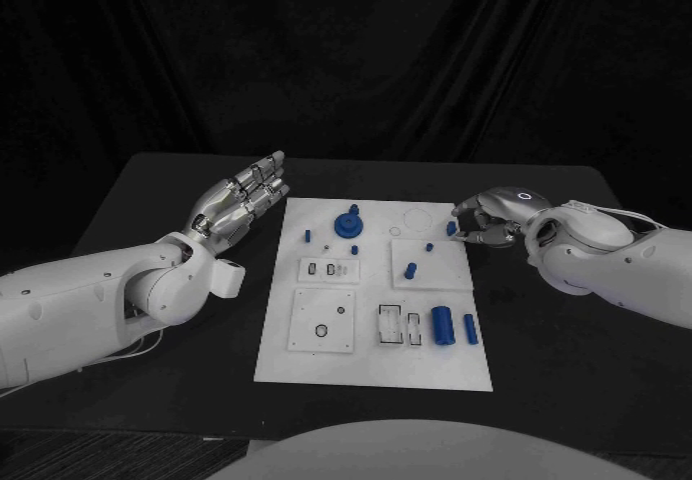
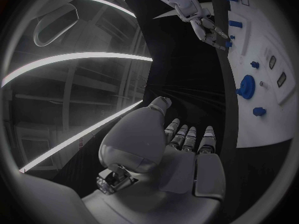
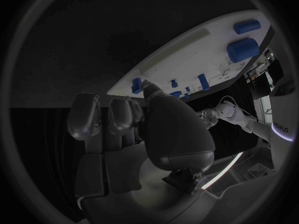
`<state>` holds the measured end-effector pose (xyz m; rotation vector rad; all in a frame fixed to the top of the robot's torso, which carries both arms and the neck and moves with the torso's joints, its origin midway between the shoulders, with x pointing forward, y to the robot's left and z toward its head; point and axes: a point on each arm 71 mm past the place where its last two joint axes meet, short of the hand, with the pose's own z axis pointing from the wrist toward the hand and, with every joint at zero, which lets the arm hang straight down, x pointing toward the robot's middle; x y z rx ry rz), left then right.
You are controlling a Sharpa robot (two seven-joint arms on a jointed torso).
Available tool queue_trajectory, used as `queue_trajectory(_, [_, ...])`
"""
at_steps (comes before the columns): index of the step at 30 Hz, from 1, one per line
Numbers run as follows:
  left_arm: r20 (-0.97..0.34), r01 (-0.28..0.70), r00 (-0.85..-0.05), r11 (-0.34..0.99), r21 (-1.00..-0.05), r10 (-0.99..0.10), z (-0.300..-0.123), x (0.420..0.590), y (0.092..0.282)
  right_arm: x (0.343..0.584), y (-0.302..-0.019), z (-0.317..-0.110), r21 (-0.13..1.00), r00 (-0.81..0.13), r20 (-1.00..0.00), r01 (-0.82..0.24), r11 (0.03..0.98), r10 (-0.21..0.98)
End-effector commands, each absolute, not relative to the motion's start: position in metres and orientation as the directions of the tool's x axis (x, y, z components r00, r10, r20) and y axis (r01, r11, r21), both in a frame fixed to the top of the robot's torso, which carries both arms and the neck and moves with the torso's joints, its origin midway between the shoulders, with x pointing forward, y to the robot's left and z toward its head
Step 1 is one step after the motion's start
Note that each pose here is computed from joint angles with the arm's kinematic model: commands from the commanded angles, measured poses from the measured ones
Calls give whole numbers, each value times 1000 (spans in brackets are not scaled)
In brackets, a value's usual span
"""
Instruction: Assemble the parts on the task board
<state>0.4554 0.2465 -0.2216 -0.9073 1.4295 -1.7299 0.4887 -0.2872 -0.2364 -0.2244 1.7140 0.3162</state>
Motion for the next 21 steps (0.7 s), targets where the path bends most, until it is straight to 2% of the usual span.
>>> queue_trajectory(1, [87,91,-516,-156,-984,-852,-221,455,245,490,-288,-238,79,-162,-986,-308,948,29])
queue_trajectory(21, [90,87,-519,-157,-984,-850,-222,455,244,495,-282,-240,75,-164,-986,-323,943,23])
